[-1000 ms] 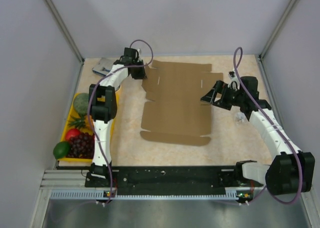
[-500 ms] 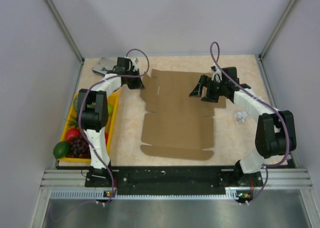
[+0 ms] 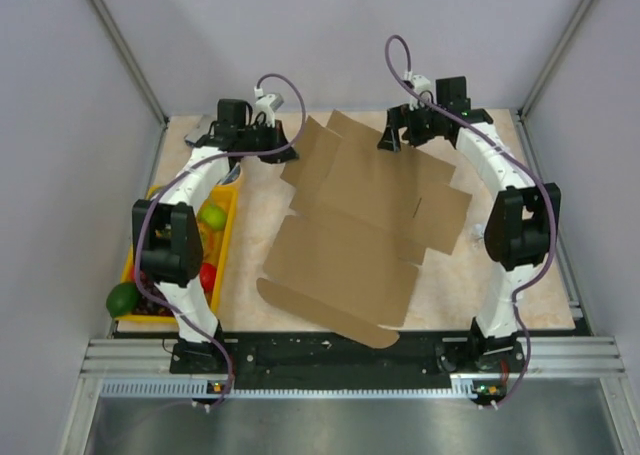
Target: Fold the paper box
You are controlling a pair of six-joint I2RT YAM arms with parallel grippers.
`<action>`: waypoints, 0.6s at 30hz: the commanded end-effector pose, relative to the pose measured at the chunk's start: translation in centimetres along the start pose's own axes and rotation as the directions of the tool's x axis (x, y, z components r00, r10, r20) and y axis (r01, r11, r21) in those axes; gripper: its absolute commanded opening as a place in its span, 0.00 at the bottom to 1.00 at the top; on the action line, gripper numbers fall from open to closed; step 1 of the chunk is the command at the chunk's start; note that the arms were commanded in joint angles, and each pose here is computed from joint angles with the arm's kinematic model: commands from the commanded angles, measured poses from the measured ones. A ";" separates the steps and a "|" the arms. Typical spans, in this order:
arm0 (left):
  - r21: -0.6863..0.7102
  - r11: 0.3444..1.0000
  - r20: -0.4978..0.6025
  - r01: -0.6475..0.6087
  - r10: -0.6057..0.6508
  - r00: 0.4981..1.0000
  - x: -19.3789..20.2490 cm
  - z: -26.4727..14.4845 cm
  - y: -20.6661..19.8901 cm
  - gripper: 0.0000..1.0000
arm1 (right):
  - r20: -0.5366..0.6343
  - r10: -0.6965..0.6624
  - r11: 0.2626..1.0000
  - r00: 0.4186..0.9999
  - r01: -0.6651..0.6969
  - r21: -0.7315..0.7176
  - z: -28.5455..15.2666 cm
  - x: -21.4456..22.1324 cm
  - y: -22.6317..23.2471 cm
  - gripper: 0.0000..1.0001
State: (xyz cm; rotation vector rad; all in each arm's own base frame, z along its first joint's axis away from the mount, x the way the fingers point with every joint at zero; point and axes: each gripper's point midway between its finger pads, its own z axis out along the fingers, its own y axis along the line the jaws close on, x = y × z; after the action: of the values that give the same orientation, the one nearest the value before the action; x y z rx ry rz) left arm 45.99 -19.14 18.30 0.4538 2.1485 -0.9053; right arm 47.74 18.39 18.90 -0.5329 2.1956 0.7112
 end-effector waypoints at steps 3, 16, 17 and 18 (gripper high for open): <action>0.159 0.940 0.132 -0.301 0.282 0.950 -3.3 -4.0 -5.7 0.00 | 0.059 -0.317 0.936 0.946 0.323 -0.138 -0.1 -4.0 1.3 0.99; 0.184 0.906 0.186 -0.382 0.349 0.918 -4.3 -4.2 -6.6 0.00 | 0.145 -0.143 0.816 0.979 0.199 -0.543 -2.2 -3.3 3.1 0.80; 0.175 0.905 0.189 -0.387 0.355 0.916 -4.5 -4.3 -6.5 0.00 | 0.141 -0.136 0.813 0.981 0.192 -0.550 -2.1 -3.1 3.1 0.75; 0.169 0.905 0.192 -0.391 0.359 0.913 -4.6 -4.3 -6.4 0.00 | 0.137 -0.126 0.805 0.983 0.182 -0.564 -2.0 -2.9 3.2 0.63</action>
State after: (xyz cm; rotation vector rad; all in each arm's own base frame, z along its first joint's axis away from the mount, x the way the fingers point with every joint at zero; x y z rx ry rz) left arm 43.17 -20.35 24.26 0.7751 1.8709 -0.9380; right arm 48.48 18.03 21.13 -0.8707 1.9385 1.1095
